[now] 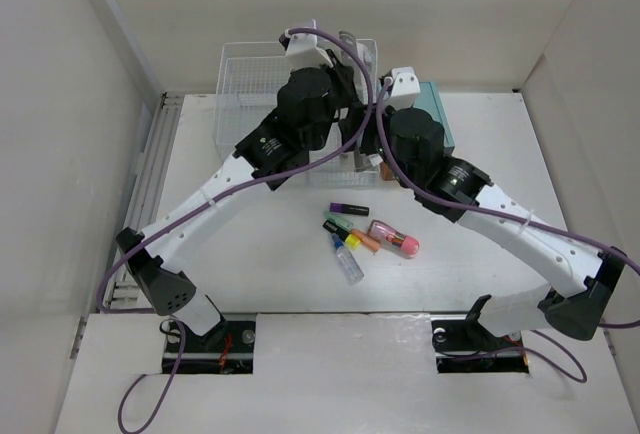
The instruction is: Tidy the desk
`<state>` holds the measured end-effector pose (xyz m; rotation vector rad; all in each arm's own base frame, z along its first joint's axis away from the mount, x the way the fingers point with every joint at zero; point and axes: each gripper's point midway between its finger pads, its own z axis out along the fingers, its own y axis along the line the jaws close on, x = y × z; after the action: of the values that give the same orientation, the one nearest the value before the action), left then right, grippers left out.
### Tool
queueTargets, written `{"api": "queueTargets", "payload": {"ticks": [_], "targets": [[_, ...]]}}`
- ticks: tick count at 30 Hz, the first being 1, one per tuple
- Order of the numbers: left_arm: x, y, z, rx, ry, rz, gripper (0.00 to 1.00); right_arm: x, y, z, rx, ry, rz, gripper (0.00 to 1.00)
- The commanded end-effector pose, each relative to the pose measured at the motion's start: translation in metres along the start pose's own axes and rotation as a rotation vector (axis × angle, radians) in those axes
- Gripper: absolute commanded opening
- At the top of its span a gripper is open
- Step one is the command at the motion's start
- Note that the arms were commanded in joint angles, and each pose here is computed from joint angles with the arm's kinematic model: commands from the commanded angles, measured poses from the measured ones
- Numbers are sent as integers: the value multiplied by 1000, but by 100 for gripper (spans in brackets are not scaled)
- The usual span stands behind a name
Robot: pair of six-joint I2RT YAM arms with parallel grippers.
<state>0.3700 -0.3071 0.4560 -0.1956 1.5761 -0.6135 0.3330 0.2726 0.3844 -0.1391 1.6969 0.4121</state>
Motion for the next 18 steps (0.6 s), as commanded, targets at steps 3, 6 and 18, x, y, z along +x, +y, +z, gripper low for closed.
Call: {"api": "queueTargets", "payload": {"ticks": [3,6,18], "targets": [[-89,-37,-29,129,-191,-218,0,-30,-10,-6,69,-123,-26,73],[-84,-38,-28,134,-179,-221,0,-18,-15,-2,95,-101,-64,69],[-93,-41,-39,177,-189,-255,0,-6,-22,5,131,-90,-134,27]]}}
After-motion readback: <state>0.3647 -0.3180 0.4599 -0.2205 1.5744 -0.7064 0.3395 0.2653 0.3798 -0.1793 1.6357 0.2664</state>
